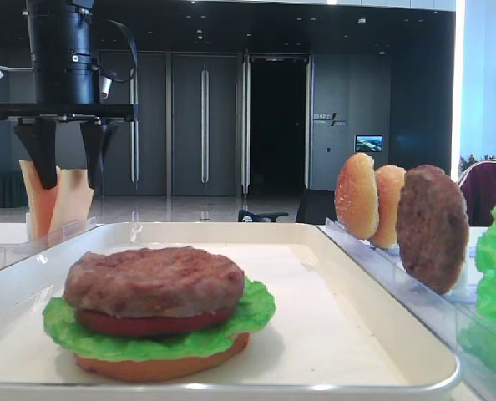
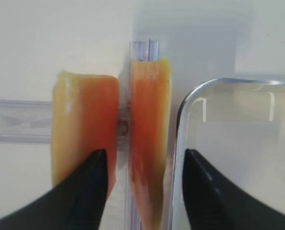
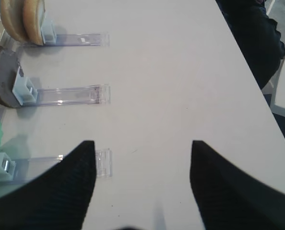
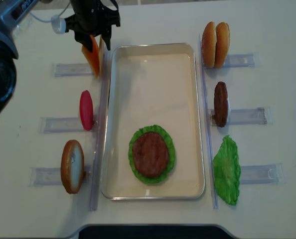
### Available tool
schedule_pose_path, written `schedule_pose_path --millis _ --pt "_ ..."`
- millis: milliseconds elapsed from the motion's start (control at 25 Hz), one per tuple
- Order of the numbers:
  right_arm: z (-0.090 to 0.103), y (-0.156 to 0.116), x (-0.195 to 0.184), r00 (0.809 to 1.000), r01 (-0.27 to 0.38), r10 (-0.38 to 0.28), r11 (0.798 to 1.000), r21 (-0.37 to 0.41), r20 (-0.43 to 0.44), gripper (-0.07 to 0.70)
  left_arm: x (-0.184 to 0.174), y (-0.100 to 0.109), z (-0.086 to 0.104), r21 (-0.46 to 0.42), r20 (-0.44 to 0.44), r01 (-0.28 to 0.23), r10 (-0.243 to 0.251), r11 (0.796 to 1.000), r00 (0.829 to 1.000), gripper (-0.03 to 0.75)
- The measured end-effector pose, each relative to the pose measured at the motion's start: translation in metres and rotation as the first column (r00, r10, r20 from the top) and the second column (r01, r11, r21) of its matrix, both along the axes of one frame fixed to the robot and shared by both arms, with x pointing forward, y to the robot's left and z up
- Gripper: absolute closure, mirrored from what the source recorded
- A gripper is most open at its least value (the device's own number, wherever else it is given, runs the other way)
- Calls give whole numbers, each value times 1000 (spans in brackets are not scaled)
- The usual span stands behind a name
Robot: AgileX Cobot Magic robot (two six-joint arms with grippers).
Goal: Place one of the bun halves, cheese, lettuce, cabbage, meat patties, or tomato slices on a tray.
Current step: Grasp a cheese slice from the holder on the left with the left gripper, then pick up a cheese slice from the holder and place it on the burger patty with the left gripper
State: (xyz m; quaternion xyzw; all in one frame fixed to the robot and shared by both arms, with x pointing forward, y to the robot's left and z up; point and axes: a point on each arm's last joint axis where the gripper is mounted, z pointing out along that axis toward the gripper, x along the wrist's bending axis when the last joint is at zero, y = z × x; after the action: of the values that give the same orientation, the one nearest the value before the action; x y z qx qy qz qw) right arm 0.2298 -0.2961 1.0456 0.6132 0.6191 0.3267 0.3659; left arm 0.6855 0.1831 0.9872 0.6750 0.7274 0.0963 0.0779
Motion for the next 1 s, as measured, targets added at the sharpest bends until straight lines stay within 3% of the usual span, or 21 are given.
schedule_pose_path --millis 320,720,840,1000 --pt "0 0 0 1000 0 0 1000 0 0 192 1 1 -2 13 0 4 -4 1000 1000 659" --pt "0 0 0 1000 0 0 1000 0 0 192 2 -1 0 -2 6 4 -4 1000 1000 680" --pt "0 0 0 1000 0 0 1000 0 0 192 5 -5 9 -29 17 5 -4 1000 1000 680" --pt "0 0 0 1000 0 0 1000 0 0 192 2 -12 26 -76 13 44 -43 996 999 680"
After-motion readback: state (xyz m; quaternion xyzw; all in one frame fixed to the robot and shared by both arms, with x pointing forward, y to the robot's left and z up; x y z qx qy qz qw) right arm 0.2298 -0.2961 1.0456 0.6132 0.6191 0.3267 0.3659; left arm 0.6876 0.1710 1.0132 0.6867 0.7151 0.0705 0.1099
